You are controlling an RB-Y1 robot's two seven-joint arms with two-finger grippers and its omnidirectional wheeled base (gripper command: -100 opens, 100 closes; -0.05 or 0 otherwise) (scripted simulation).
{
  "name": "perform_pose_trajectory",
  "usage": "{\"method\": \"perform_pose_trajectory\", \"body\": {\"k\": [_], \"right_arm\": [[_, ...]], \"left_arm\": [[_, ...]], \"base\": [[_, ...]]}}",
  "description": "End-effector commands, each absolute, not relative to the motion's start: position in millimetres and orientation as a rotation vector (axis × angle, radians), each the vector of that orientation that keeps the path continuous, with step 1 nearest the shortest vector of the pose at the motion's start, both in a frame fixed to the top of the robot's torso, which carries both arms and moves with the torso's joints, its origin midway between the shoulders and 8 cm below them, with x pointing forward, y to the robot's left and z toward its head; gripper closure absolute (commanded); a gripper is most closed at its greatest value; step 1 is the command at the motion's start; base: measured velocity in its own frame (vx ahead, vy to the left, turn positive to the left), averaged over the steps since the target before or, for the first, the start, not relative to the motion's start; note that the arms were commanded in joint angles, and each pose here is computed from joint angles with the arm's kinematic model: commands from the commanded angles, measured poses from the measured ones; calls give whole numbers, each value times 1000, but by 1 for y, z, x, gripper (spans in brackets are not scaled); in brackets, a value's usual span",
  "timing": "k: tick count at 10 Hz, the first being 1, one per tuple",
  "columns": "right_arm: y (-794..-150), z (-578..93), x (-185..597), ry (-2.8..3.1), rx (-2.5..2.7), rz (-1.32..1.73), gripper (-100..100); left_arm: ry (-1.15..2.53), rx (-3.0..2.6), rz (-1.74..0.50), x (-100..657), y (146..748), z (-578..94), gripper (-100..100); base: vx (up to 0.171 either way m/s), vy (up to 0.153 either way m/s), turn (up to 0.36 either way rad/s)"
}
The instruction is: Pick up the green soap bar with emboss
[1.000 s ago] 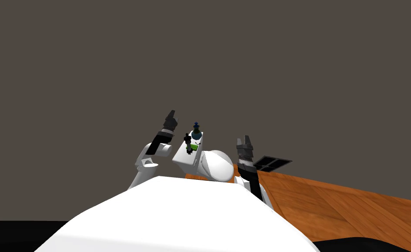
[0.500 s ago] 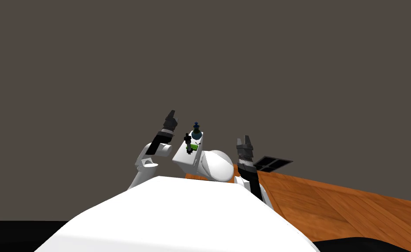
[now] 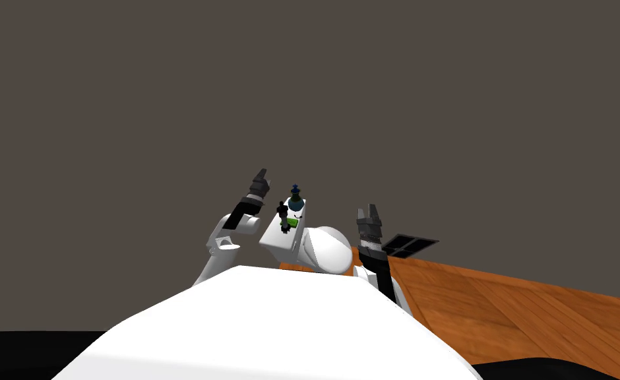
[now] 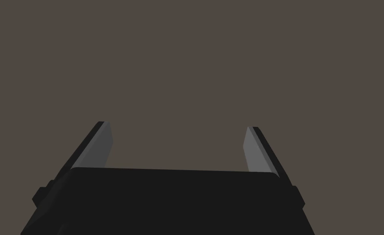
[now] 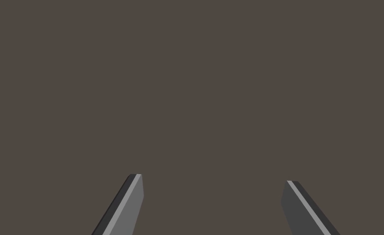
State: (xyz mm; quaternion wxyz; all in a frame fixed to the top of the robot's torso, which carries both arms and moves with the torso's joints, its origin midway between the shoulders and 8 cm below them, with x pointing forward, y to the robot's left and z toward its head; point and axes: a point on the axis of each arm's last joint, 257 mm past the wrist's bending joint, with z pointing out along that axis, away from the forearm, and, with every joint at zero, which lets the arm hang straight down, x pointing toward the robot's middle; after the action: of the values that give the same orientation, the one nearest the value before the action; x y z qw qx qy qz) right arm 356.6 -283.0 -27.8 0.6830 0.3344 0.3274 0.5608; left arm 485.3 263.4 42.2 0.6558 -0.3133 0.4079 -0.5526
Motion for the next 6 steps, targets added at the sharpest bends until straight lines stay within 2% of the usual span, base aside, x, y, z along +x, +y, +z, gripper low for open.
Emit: {"method": "perform_pose_trajectory", "body": {"k": [1,6], "right_arm": [[-283,-28,357,734,750,1257,0],[-283,-28,357,734,750,1257,0]], "left_arm": [[955,-762,-1256,493,266,31,-100],[1029,-888,-1257,513,270,4,-100]], "base": [[13,17,-50],[8,2,-36]]}}
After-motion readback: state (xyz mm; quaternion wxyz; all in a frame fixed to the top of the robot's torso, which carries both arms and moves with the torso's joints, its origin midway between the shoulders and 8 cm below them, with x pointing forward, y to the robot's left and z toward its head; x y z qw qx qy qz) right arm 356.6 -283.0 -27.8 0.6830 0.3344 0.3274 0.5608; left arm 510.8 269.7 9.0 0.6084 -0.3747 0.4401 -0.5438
